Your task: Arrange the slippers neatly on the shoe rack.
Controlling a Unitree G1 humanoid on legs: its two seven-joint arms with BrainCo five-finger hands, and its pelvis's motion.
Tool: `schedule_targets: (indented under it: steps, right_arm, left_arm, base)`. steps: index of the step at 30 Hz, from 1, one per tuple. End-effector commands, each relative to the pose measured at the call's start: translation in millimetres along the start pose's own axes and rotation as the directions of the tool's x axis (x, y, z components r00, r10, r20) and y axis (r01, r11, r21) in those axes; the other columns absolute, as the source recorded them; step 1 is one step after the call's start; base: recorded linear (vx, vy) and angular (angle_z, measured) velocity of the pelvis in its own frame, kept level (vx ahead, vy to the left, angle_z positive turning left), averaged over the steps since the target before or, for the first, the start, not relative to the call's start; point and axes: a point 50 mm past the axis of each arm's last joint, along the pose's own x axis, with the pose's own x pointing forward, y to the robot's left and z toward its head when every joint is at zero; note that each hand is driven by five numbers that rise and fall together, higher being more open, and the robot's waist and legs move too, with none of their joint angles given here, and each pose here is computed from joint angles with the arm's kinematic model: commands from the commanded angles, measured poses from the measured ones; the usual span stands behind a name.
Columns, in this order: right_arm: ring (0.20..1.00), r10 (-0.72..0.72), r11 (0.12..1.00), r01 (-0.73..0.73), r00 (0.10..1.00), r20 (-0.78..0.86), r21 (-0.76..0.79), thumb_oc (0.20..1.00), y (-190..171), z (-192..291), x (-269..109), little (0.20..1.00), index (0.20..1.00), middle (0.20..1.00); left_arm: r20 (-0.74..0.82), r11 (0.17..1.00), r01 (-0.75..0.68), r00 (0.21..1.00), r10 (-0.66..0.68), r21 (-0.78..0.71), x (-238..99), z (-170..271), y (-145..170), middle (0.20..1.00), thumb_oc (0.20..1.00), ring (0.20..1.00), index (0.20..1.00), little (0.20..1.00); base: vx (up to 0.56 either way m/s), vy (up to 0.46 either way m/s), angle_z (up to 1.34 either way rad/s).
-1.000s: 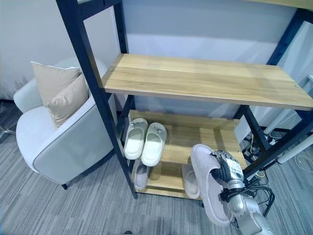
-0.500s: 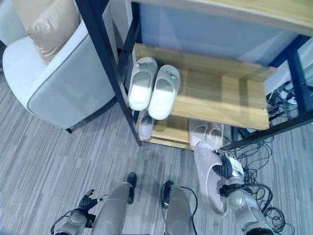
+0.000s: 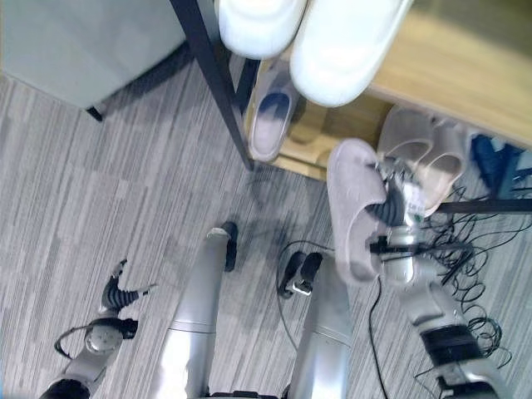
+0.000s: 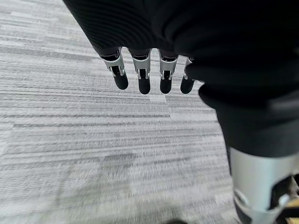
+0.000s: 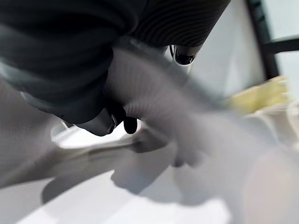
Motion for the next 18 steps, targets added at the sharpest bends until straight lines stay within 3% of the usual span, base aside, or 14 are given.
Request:
schedule_targets:
  steps: [1,2,3,4,6,11,18]
  right_arm:
    - [0.200,-0.088,0.993,0.091,0.995,0.051,-0.073,0.200,-22,-5,-1,0.200,0.200,0.200]
    - [0.200,-0.177,0.982,0.180,0.983,0.055,-0.053,0.200,-35,-2,15,0.200,0.200,0.200]
    - [0.200,-0.212,0.977,0.213,0.976,0.038,-0.020,0.200,-31,0,25,0.200,0.200,0.200]
    - [0.200,-0.226,0.974,0.226,0.973,0.055,0.010,0.200,-25,8,29,0.200,0.200,0.200]
    - [0.200,-0.248,0.968,0.240,0.962,0.115,0.079,0.200,-26,28,42,0.200,0.200,0.200]
    - [0.200,-0.392,0.918,0.372,0.902,0.182,0.136,0.200,-49,58,85,0.200,0.200,0.200]
    - [0.200,-0.471,0.880,0.446,0.865,0.171,0.166,0.200,-69,73,122,0.200,0.200,0.200]
  left_arm:
    - [-0.051,0.998,-0.064,0.997,0.064,0.005,-15,-20,3,1.000,1.000,1.000,1.000,1.000]
    - [0.019,0.993,-0.114,0.993,0.115,-0.033,-10,-3,8,1.000,1.000,1.000,1.000,1.000]
    - [-0.006,0.993,-0.116,0.993,0.116,-0.013,-15,-10,-7,1.000,1.000,1.000,1.000,1.000]
    - [-0.007,0.997,-0.081,0.997,0.081,-0.007,-10,-1,-28,1.000,1.000,1.000,1.000,1.000]
    - [0.041,0.992,-0.124,0.991,0.124,0.003,14,24,-34,1.000,1.000,1.000,1.000,1.000]
    - [0.089,0.954,-0.253,0.959,0.269,-0.161,21,45,-15,1.000,1.000,1.000,1.000,1.000]
    - [0.178,0.944,-0.269,0.936,0.303,-0.192,22,63,-7,1.000,1.000,1.000,1.000,1.000]
  base:
    - [0.09,0.040,-0.01]
    - [0.12,0.036,0.03]
    - [0.15,0.030,0.00]
    - [0.12,-0.004,-0.07]
    - [0.16,0.022,-0.14]
    - [0.16,0.042,-0.21]
    - [0.06,0.036,-0.07]
